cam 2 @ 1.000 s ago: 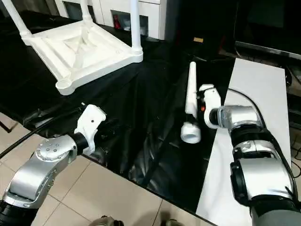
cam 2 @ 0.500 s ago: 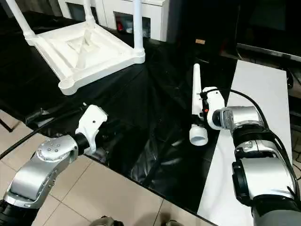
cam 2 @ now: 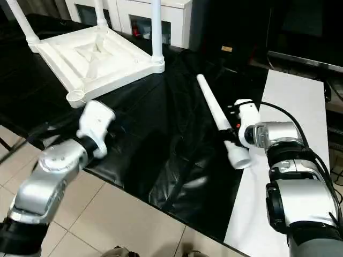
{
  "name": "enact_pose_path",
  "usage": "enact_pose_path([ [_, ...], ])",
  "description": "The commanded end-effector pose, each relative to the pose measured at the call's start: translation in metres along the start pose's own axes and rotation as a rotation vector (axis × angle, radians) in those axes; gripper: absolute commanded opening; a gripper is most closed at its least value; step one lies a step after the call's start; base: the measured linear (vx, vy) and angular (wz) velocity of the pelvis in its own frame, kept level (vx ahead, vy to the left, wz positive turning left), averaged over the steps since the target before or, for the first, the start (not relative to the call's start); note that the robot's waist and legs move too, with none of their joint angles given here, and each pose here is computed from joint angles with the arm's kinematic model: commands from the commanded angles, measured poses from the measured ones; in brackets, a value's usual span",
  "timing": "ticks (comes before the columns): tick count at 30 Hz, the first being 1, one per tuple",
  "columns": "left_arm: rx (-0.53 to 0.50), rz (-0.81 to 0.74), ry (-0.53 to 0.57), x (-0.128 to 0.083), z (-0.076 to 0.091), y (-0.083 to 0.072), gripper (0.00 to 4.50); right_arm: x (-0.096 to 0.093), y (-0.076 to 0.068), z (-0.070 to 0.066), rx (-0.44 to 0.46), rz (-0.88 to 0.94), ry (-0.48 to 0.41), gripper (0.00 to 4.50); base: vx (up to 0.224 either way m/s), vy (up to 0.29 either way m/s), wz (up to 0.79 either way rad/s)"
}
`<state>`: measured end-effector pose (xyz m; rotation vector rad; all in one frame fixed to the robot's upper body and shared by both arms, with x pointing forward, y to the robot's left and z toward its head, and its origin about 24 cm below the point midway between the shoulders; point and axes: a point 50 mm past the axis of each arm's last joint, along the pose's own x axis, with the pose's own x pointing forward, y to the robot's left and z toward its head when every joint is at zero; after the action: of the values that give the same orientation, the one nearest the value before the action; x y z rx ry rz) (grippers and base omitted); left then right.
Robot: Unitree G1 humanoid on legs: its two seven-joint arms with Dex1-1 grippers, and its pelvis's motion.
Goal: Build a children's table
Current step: Pick table leg, then move to table
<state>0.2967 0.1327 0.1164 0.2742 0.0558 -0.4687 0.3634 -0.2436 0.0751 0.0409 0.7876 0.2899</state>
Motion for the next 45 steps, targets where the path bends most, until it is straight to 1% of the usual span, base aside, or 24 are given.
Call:
enact_pose_path([
  [1,0.009,0.039,-0.016,0.0,0.003,0.006,1.32,0.002,0.0,-0.004,0.028,-0.001,-0.013,1.91,0.0,0.0,0.0],
  [4,0.009,0.054,-0.023,0.0,0.004,0.009,1.32,-0.002,0.0,0.003,0.062,0.014,-0.074,1.87,0.0,0.0,0.0],
  [7,-0.01,0.096,-0.031,0.0,0.004,0.012,1.32,-0.011,0.002,0.016,0.11,0.038,-0.191,1.85,0.0,0.0,0.0],
  [8,-0.026,0.108,-0.037,-0.001,0.005,0.013,1.32,-0.016,0.003,0.02,0.118,0.033,-0.249,1.84,0.0,0.0,0.0],
  [9,-0.051,0.137,-0.05,0.0,0.006,0.014,1.32,-0.028,0.001,0.028,0.085,-0.044,-0.407,1.84,0.0,0.0,0.0],
  [10,-0.059,0.148,-0.056,0.0,0.007,0.014,1.32,-0.034,0.001,0.029,0.073,-0.081,-0.467,1.84,0.0,0.0,0.0],
  [11,-0.071,0.159,-0.052,0.001,0.006,0.014,1.32,-0.039,0.002,0.026,0.066,-0.13,-0.52,1.84,0.0,0.0,0.0],
  [12,-0.08,0.166,-0.048,0.001,0.006,0.014,1.32,-0.042,0.002,0.024,0.066,-0.159,-0.548,1.84,0.0,0.0,0.0],
  [13,-0.08,0.166,-0.048,0.001,0.006,0.014,1.32,-0.042,0.002,0.024,0.066,-0.159,-0.548,1.84,0.0,0.0,0.0],
  [14,-0.087,0.199,-0.04,0.002,0.004,0.015,1.32,-0.05,0.008,0.013,0.026,-0.232,-0.639,1.84,0.0,0.0,0.0],
  [15,-0.085,0.209,-0.041,0.002,0.003,0.016,1.32,-0.053,0.012,0.008,-0.006,-0.256,-0.661,1.84,0.0,0.0,0.0],
  [16,-0.085,0.219,-0.036,0.002,0.002,0.016,1.32,-0.056,0.016,0.003,0.006,-0.267,-0.702,1.84,0.005,0.05,-0.08],
  [17,-0.085,0.219,-0.036,0.002,0.002,0.016,1.32,-0.056,0.016,0.003,0.006,-0.267,-0.702,1.84,-0.003,0.097,-0.12],
  [18,-0.095,0.249,-0.038,0.003,0.003,0.019,1.32,-0.054,0.027,-0.009,0.08,-0.242,-0.717,1.84,-0.003,0.097,-0.12],
  [21,-0.101,0.266,-0.05,0.004,0.005,0.021,1.32,-0.051,0.039,-0.02,0.09,-0.26,-0.71,1.84,-0.034,0.187,-0.11],
  [22,-0.102,0.267,-0.053,0.004,0.005,0.021,1.32,-0.05,0.043,-0.022,0.105,-0.26,-0.713,1.84,-0.07,0.239,-0.28],
  [25,-0.091,0.282,-0.044,0.003,0.004,0.025,1.32,-0.048,0.054,-0.025,0.104,-0.249,-0.718,1.84,-0.099,0.244,-0.4],
  [28,-0.089,0.313,-0.038,0.0,0.002,0.03,1.32,-0.046,0.062,-0.023,0.061,-0.24,-0.723,1.84,-0.064,0.231,-0.56],
  [30,-0.099,0.337,-0.041,-0.004,0.001,0.033,1.32,-0.045,0.065,-0.022,0.054,-0.234,-0.723,1.84,-0.06,0.134,-0.66],
  [33,-0.133,0.378,-0.032,-0.015,-0.004,0.038,1.32,-0.043,0.07,-0.019,0.041,-0.215,-0.722,1.84,0.005,0.116,-0.74],
  [35,-0.127,0.392,-0.027,-0.019,-0.006,0.039,1.32,-0.042,0.072,-0.018,0.043,-0.208,-0.719,1.84,0.018,0.135,-0.82],
  [36,-0.128,0.428,-0.008,-0.029,-0.012,0.041,1.32,-0.039,0.076,-0.017,0.034,-0.184,-0.715,1.84,-0.007,0.133,-0.69],
  [39,-0.132,0.465,0.005,-0.037,-0.015,0.042,1.32,-0.038,0.079,-0.016,0.028,-0.164,-0.711,1.84,-0.035,0.233,-0.53],
  [45,-0.135,0.481,-0.004,-0.038,-0.012,0.04,1.32,-0.034,0.081,-0.014,0.028,-0.148,-0.706,1.84,-0.042,0.248,-0.59],
])
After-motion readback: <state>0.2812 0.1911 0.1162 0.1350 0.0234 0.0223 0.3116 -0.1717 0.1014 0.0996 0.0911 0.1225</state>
